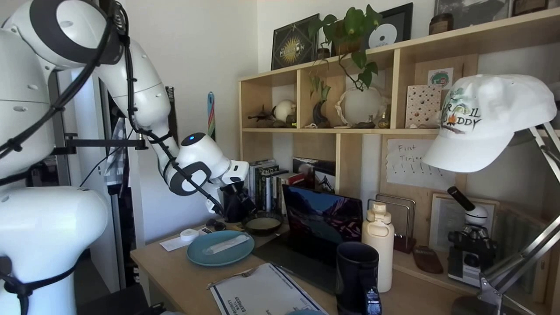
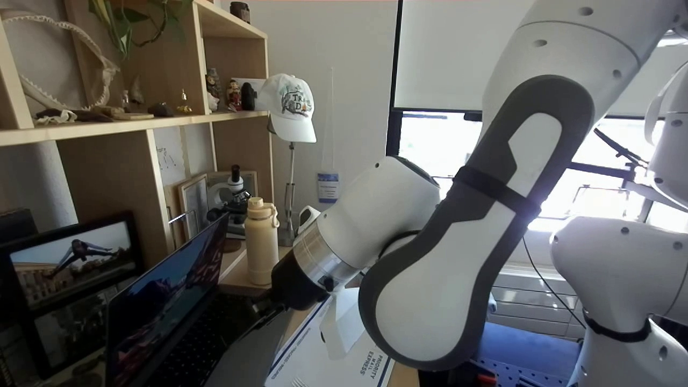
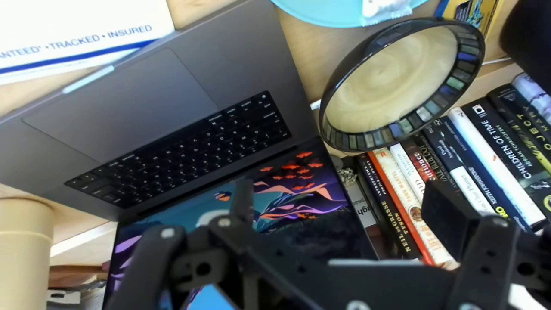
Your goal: Lift up the laptop screen
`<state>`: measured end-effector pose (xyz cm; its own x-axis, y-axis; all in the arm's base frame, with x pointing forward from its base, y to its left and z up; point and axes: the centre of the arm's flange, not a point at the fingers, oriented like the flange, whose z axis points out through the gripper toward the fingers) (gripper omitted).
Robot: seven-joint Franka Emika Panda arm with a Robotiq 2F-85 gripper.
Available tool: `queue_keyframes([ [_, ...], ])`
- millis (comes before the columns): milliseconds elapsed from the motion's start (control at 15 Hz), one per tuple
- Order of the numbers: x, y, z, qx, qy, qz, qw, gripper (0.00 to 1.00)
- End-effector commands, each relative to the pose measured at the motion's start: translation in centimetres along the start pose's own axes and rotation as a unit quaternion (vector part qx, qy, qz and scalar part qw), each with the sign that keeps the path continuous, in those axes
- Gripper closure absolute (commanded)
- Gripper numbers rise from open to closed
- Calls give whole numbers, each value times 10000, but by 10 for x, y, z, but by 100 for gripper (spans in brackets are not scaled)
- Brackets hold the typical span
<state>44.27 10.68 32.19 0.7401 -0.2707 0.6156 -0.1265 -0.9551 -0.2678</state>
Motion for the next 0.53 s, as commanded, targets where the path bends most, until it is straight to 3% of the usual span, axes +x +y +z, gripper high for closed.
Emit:
queue_keyframes([
  [0,1,-1,-1,21,6,-18,10000,0],
  [467,2,-2,-2,42,17,-9,10000,0],
])
